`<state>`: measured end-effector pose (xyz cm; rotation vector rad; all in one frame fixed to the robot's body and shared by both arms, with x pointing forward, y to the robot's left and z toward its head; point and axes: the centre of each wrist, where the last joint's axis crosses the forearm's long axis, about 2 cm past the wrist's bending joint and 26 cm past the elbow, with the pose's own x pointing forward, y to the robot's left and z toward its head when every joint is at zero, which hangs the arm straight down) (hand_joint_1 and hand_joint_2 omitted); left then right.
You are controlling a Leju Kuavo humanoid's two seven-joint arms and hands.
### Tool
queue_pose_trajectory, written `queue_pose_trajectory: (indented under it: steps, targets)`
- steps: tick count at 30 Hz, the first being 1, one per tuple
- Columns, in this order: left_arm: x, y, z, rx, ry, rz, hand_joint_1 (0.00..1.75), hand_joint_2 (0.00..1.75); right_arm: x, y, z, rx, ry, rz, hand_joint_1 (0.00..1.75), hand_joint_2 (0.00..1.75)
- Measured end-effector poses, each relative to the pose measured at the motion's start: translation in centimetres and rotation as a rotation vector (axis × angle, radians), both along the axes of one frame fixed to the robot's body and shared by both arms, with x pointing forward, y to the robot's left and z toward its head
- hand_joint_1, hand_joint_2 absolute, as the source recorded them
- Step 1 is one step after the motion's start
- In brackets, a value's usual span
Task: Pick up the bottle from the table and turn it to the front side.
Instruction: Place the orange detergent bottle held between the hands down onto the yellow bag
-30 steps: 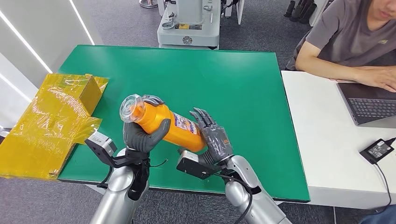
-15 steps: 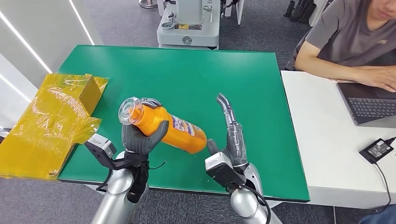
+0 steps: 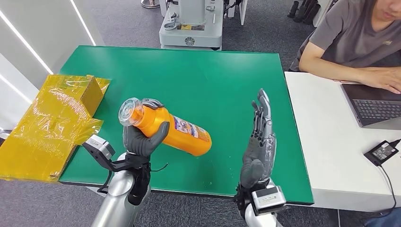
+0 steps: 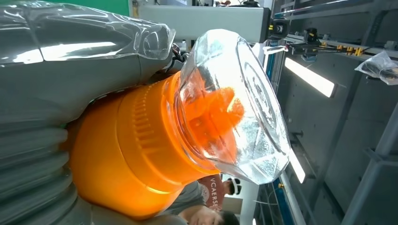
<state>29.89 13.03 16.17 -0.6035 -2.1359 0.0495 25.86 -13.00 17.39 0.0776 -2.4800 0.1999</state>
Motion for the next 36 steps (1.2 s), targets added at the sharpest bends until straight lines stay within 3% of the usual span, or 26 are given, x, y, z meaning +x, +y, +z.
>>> queue_pose_trajectory:
  steps: [6, 10, 14, 18, 25, 31, 36]
  targets:
    - [0.0, 0.3, 0.1, 0.008, -0.019, -0.031, 1.75, 1.75, -0.5, 0.0, 0.0, 0.044, 0.002, 0.004, 0.00, 0.00]
    - [0.2, 1.6, 0.7, 0.136, -0.073, -0.008, 1.75, 1.75, -0.8, 0.1, -0.4, 0.066, 0.028, 0.006, 0.00, 0.00]
    - [1.1, 4.0, 2.0, 0.421, -0.159, 0.101, 1.75, 1.75, -0.9, 0.1, -1.0, 0.077, 0.047, 0.008, 0.00, 0.00]
    - [3.2, 7.1, 3.6, 0.718, -0.246, 0.239, 1.75, 1.75, -1.1, 0.1, -1.5, 0.072, 0.062, 0.001, 0.00, 0.00]
    - [6.6, 11.8, 5.5, 1.068, -0.341, 0.399, 1.75, 1.75, -1.3, 0.1, -1.8, 0.069, 0.073, 0.000, 0.00, 0.00]
    - [9.9, 17.1, 6.2, 1.460, -0.341, 0.470, 1.75, 1.75, -1.8, 0.2, -2.2, 0.068, 0.089, 0.013, 0.00, 0.00]
    - [11.5, 22.0, 6.1, 1.804, -0.294, 0.456, 1.75, 1.75, -2.3, 0.4, -2.6, 0.066, 0.108, 0.035, 0.00, 0.00]
